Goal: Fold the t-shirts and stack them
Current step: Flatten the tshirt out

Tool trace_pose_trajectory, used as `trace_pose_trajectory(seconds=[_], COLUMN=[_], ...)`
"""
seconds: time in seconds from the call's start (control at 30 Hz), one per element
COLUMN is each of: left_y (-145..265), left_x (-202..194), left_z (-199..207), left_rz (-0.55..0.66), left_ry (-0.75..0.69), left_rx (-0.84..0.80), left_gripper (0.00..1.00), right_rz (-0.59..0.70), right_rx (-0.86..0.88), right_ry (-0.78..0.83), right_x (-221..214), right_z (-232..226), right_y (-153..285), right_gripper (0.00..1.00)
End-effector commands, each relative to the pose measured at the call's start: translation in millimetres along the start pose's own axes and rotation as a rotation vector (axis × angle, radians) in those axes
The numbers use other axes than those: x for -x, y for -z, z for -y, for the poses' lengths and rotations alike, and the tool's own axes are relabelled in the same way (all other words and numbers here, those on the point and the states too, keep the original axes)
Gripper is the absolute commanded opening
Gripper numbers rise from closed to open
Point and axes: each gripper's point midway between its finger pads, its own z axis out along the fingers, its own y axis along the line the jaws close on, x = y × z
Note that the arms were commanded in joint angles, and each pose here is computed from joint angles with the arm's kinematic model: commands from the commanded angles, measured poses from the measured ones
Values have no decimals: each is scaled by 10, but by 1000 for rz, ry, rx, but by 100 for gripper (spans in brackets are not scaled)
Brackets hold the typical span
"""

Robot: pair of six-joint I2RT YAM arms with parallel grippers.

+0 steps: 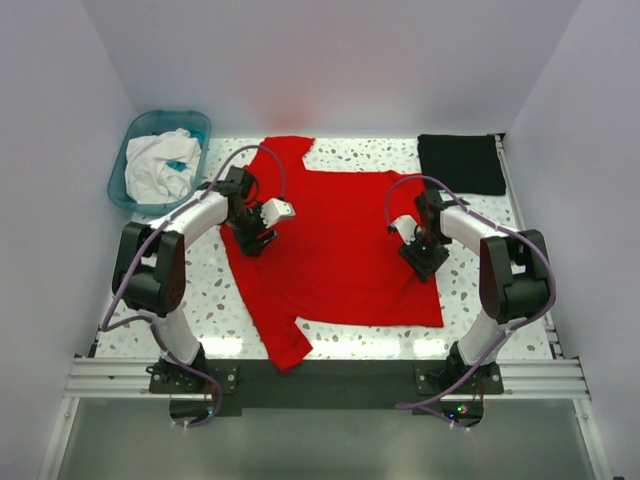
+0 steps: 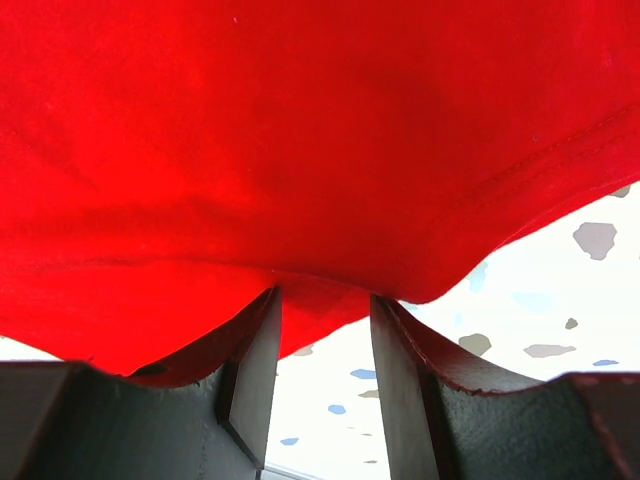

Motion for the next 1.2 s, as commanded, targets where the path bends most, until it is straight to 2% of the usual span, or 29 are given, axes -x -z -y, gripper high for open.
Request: trace_pose_trajectory(seconds=[0.0,0.37,0.5,0.63,0.67,0.7,0.8,0.87,0.97,1.1,1.17], left_y=[-57,-27,105,277,345,425,675,783,834,894,839], left_x=[17,-621,-979,-1239,-1224,-1302,-1201,-1161,-1107,-690,-554], left_z=[-71,-72,-175,-233,-236,-252,-229,-169,-25,149,247], left_rz=[4,-147,-193,-209,-195,-153,-23,19,73,228,231], left_ry=[10,8,74,71,17,48,-23,-120,-186,-234,-212], left_rx=[25,73,83,97,101,97,91,81,40,-2,1], left_gripper=[64,64,64,64,65,67,70,71,72,72,72], right_rz=[-25,-92,-103,-118,-119,-118,-113,-104,-80,-21,8], right_rx=[-23,-45,-46,-49,-50,-51,-48,-45,-48,-31,-24], right_ry=[-7,-8,-6,-1,0,0,-1,-3,-3,-8,-18], right_x=[22,-40,-62,-93,-98,-95,-84,-69,-22,96,165], right_z=[78,160,165,171,172,174,170,162,170,129,116], right_y=[30,-52,-58,-77,-75,-76,-71,-48,22,202,298], right_gripper=[44,44,44,44,44,43,43,43,43,43,43])
